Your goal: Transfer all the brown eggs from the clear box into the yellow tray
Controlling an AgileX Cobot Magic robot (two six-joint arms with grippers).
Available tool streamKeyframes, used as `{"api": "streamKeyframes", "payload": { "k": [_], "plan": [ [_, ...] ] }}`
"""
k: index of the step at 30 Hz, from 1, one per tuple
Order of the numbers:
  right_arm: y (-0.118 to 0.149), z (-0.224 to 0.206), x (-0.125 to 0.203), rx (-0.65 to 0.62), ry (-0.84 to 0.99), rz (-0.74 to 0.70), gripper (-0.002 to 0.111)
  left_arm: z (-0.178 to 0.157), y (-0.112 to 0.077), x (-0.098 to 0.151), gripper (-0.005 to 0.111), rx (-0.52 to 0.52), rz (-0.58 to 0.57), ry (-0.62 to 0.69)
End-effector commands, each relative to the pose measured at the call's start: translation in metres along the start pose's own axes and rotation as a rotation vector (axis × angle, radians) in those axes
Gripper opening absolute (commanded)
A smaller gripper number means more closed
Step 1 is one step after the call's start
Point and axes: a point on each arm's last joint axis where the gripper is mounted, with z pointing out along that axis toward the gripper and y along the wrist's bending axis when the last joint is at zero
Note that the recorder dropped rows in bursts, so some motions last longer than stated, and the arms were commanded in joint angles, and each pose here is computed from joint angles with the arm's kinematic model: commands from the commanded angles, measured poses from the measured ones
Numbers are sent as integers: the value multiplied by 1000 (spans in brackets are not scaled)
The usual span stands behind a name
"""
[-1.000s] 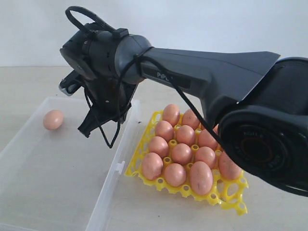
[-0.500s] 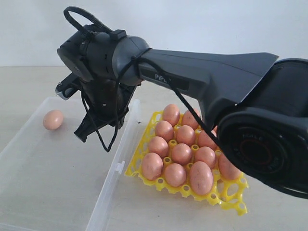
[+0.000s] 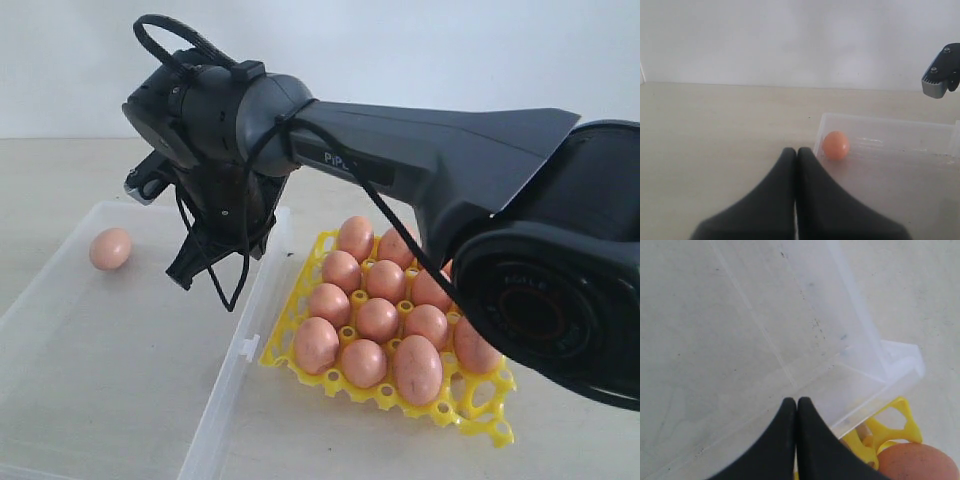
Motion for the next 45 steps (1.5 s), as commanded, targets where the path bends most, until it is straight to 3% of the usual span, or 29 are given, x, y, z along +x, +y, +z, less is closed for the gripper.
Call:
{"api": "streamKeyframes", "payload": {
  "k": [1,26,29,33,41,43,45],
  "plan": [
    [-4,3,3,12,17,10,0,0,0,-1,-4,0,-5,-1],
    [-5,15,13,23,73,6,0,0,0,-1,-4,0,-5,-1],
    [-3,2,10,-30,33,75,0,0,0,-1,-4,0,-5,-1],
    [1,-18,-6,-158,-154,236,0,0,0,-1,-4,0,-5,-1],
    [17,-34,-37,-474,-442,519,0,0,0,-1,-4,0,-5,-1],
    [18,-33,-39,-504,-458,579,4,0,0,-1,-4,0,-5,-1],
    [19,-30,-41,-519,-461,611,15,0,0,-1,-4,0,-5,-1]
  ]
}}
